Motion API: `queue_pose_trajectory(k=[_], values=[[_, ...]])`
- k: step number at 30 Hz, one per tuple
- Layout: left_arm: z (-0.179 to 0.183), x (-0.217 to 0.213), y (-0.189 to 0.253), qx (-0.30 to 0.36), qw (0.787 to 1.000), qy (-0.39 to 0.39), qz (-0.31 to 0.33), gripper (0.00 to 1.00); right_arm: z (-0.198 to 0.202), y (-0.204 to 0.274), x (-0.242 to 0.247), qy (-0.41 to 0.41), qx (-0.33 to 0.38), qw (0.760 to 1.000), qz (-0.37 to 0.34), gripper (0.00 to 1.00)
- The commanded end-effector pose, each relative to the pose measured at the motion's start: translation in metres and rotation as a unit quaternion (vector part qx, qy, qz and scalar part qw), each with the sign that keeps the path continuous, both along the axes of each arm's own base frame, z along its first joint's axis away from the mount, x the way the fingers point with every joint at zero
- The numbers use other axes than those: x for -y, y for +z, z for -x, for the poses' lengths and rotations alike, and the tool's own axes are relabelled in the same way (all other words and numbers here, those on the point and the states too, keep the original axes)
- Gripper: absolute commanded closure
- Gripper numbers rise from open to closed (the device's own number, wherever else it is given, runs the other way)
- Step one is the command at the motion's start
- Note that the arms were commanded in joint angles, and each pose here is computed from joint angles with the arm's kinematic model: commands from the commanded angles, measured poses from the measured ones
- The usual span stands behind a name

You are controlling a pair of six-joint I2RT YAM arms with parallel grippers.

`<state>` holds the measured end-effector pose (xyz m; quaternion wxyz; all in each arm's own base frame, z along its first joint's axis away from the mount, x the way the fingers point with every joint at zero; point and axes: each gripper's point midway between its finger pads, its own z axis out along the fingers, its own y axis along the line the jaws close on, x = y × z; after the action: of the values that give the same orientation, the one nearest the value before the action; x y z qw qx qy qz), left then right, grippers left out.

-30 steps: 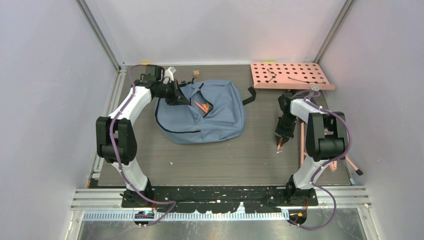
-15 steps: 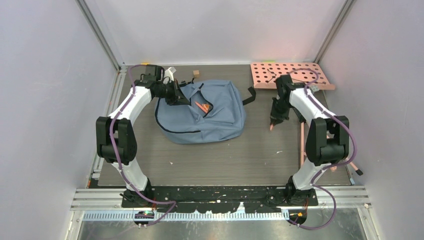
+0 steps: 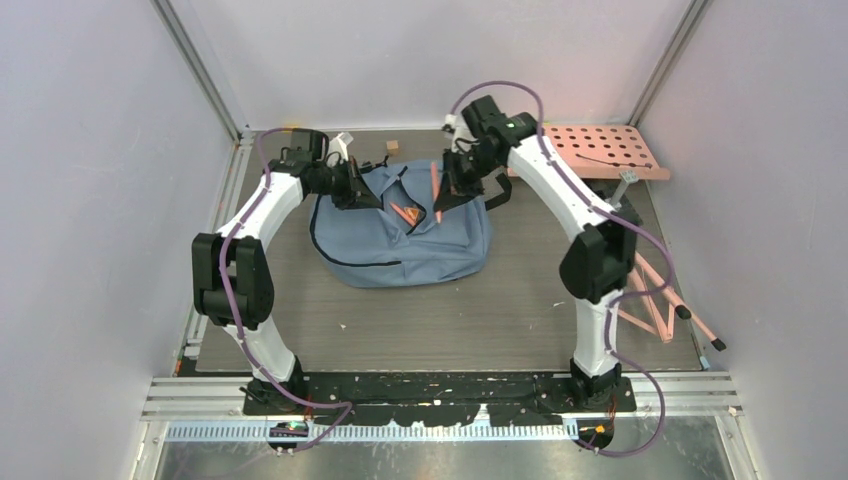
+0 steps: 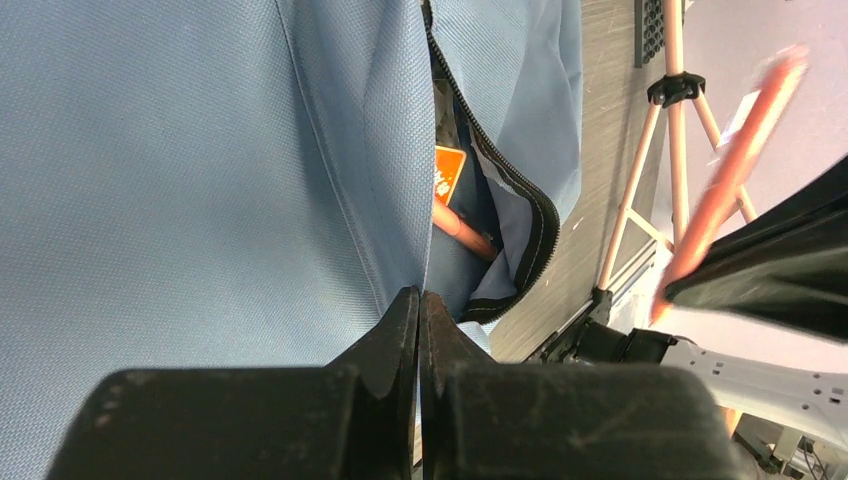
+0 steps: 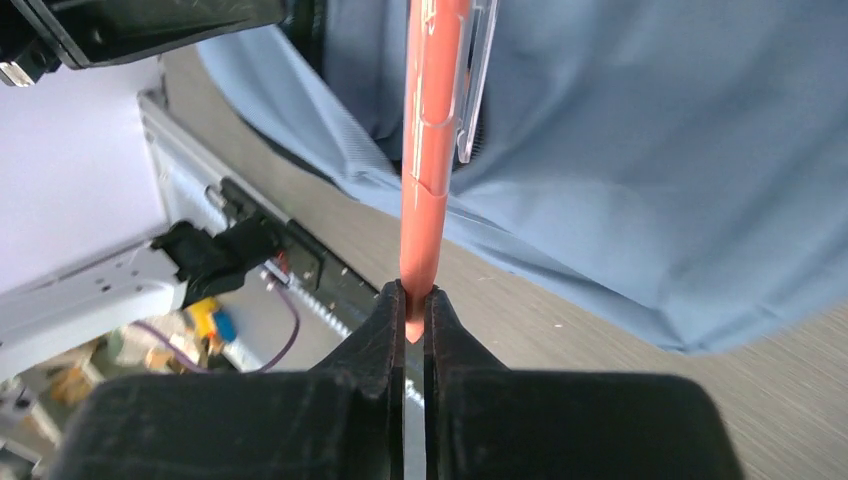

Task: Pack the student bag
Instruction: Place the stationery in the student bag.

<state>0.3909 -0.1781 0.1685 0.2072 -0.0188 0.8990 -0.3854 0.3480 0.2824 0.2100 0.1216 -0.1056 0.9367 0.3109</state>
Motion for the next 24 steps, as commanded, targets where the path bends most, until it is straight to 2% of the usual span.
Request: queue_pose_trajectory(k=[1,9,18,24], values=[[-0.002,0.001,0.034,0.063,0.998,-0.018,0.023,1.0,0.04,0.014,-0.036,0.069,-0.093,0.992,-0.045,0.99],[0.005,0.004,0.034,0.066,0.997,-0.035,0.034,1.0,0.061,0.006,-0.066,0.104,-0.166,0.978,-0.067,0.99],[0.015,0.009,0.036,0.075,0.994,-0.066,0.049,1.0,0.064,-0.02,-0.07,0.075,-0.243,0.966,-0.039,0.99],[0.025,0.013,0.037,0.08,0.991,-0.091,0.055,1.0,0.056,-0.033,-0.066,0.045,-0.255,0.966,-0.01,0.99]])
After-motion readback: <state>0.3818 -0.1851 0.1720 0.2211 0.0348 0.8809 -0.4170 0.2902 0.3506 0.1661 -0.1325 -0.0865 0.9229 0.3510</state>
